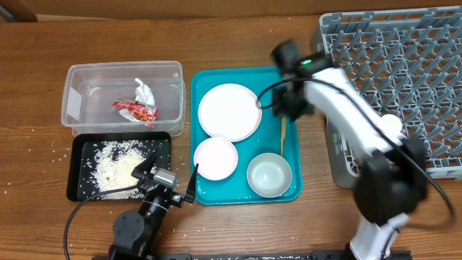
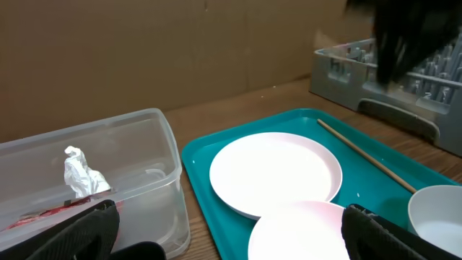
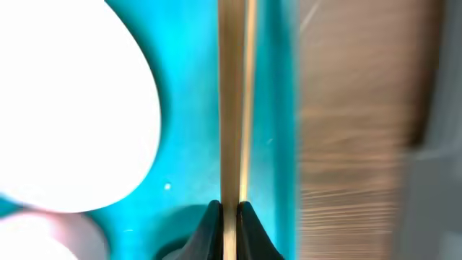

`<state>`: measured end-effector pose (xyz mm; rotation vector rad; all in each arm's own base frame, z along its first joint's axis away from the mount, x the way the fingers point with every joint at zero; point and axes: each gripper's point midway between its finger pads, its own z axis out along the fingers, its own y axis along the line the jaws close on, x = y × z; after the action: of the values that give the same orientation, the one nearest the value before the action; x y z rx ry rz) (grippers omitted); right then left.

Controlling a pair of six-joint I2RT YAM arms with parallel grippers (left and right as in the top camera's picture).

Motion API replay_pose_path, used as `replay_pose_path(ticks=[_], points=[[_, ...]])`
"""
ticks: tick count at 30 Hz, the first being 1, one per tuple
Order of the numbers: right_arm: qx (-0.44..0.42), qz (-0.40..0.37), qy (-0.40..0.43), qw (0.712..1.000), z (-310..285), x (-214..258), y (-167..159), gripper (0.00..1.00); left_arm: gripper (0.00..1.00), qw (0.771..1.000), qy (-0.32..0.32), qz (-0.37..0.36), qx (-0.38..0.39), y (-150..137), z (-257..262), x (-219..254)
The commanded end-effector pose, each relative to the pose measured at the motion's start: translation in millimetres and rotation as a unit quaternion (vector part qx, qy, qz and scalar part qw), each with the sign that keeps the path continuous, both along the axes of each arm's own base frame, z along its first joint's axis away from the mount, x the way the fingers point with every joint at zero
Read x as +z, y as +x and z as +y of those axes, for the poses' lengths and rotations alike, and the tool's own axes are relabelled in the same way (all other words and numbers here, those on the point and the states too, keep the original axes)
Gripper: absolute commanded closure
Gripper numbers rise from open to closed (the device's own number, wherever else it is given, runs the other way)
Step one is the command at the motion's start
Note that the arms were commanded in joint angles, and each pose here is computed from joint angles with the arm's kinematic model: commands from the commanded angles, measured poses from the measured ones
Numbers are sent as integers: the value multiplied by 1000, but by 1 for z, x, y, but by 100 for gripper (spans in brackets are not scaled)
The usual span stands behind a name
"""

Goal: Sort waste into correct bins and load items into the dishwasher
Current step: 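Grasp one chopstick and carry it into the dish rack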

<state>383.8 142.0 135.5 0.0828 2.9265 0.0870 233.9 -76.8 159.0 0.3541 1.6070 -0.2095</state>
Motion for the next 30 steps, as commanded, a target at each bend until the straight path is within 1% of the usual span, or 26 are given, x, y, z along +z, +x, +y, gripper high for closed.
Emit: replay_pose_path(ticks=[1, 3, 5, 6, 8, 10, 14, 19, 23, 25, 26, 27, 28, 30], points=[[-25, -115, -99, 988, -68, 75, 14, 96, 0, 1000, 0, -3, 3, 0, 1, 0], [-60, -133, -142, 979, -100, 88, 16, 96, 0, 1000, 0, -3, 3, 0, 1, 0], [-81, -133, -166, 974, -125, 90, 18, 96, 0, 1000, 0, -3, 3, 0, 1, 0], [-79, -126, -165, 975, -132, 86, 19, 96, 0, 1000, 0, -3, 3, 0, 1, 0], [-51, -104, -136, 984, -135, 68, 21, 96, 0, 1000, 0, -3, 3, 0, 1, 0], [-12, -63, -109, 992, -134, 39, 19, 96, 0, 1000, 0, -3, 3, 0, 1, 0], [-15, -23, -164, 986, -157, 11, 14, 96, 0, 1000, 0, -3, 3, 0, 1, 0], [16, 5, -155, 988, -149, -8, 11, 96, 0, 1000, 0, -3, 3, 0, 1, 0], [36, 16, -165, 985, -145, -13, 6, 86, 0, 1000, 0, -3, 3, 0, 1, 0], [41, 15, -165, 985, -141, -13, 6, 74, 0, 1000, 0, -3, 3, 0, 1, 0], [42, 16, -165, 985, -140, -13, 5, 72, 0, 1000, 0, -3, 3, 0, 1, 0], [46, 17, -165, 985, -138, -12, 4, 67, 0, 1000, 0, -3, 3, 0, 1, 0], [49, 17, -162, 985, -134, -11, 4, 64, 0, 1000, 0, -3, 3, 0, 1, 0], [67, 10, -103, 992, -106, -8, 6, 59, 0, 1000, 0, -3, 3, 0, 1, 0]])
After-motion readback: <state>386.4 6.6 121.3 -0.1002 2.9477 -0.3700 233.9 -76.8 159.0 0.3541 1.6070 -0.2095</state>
